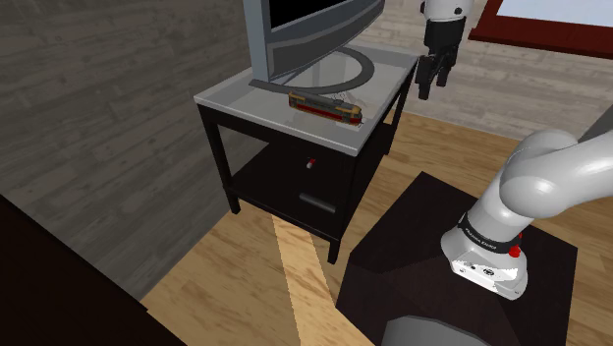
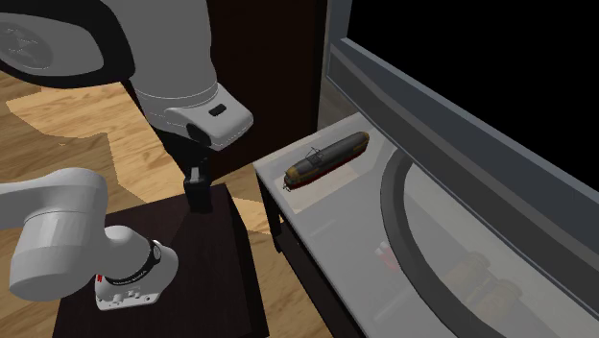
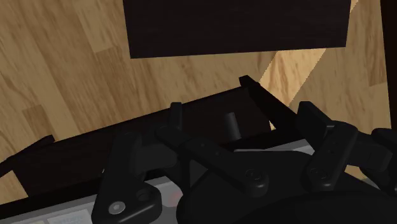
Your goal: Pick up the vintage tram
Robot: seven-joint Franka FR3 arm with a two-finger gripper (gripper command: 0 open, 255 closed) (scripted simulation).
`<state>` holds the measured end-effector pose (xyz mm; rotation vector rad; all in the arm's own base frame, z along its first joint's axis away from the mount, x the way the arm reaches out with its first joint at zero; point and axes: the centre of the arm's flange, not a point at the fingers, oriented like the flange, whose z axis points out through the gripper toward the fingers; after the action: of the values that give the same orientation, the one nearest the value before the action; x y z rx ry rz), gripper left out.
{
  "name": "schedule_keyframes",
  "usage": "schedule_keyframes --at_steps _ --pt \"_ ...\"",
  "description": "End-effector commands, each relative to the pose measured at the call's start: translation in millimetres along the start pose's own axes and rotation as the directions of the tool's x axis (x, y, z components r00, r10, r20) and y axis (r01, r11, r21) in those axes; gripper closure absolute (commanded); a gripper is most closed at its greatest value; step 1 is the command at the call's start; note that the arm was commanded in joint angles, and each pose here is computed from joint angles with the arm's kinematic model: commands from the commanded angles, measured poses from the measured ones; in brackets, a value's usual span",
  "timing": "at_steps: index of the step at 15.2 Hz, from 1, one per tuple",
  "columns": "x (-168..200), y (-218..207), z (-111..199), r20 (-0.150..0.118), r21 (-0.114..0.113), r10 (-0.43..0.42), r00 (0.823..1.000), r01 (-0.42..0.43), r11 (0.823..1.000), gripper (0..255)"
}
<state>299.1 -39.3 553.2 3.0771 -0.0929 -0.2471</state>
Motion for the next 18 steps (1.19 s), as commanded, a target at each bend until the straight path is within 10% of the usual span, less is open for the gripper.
schedule_keyframes --at_steps 1,18 --pt "0 0 0 0.000 0.000 0.000 1.000 0.000 1.000 0" --pt "186 -61 22 -0.178 0.024 -0.100 0.979 0.106 0.994 0"
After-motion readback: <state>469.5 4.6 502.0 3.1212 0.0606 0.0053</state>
